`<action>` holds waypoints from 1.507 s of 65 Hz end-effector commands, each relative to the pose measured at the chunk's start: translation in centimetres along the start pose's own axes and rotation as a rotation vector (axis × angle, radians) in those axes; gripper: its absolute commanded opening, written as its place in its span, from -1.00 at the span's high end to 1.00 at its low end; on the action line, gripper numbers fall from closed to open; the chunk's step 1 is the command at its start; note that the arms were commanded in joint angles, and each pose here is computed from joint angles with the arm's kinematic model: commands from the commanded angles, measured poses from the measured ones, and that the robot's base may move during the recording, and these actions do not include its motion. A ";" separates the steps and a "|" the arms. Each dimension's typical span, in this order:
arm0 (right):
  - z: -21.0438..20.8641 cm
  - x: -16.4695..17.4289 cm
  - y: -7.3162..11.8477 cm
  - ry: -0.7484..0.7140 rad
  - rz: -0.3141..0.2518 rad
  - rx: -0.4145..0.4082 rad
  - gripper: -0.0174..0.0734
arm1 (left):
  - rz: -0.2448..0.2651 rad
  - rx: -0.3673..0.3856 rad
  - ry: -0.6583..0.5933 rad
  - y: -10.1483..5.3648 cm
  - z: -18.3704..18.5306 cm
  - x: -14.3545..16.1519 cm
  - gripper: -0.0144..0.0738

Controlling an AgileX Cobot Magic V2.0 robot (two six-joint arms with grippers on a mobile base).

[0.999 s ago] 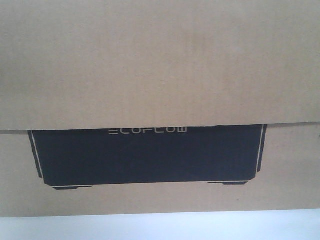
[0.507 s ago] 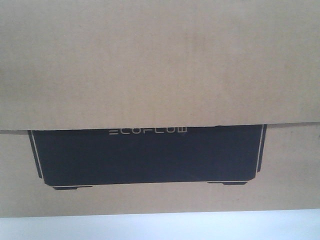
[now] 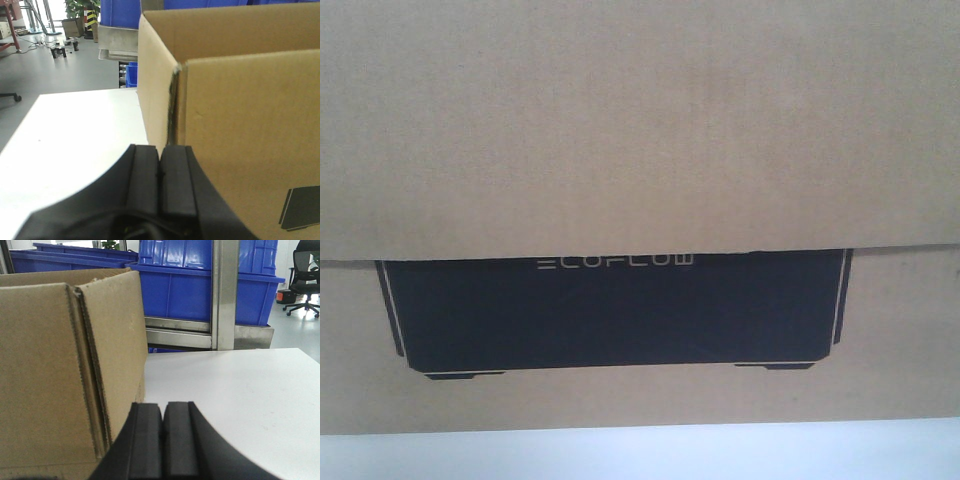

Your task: Grab box from left shelf to table start

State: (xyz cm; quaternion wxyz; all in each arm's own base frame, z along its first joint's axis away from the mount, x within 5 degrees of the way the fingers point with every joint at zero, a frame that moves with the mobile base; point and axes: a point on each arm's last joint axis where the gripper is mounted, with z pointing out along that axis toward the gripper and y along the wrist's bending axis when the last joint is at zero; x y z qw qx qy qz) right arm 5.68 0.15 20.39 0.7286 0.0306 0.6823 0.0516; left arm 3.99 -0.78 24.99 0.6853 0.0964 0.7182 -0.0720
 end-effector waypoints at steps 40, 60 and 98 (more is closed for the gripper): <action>-0.1 -1.4 0.2 -0.110 -0.010 -0.009 0.51 | -0.044 -0.160 -0.269 0.6 1.4 3.2 0.88; -0.1 -1.4 0.2 -0.110 -0.010 -0.009 0.51 | -0.044 -0.160 -0.269 0.6 1.4 3.2 0.88; -0.1 -1.4 0.2 -0.110 -0.010 -0.009 0.51 | -0.044 -0.160 -0.269 0.6 1.4 3.2 0.88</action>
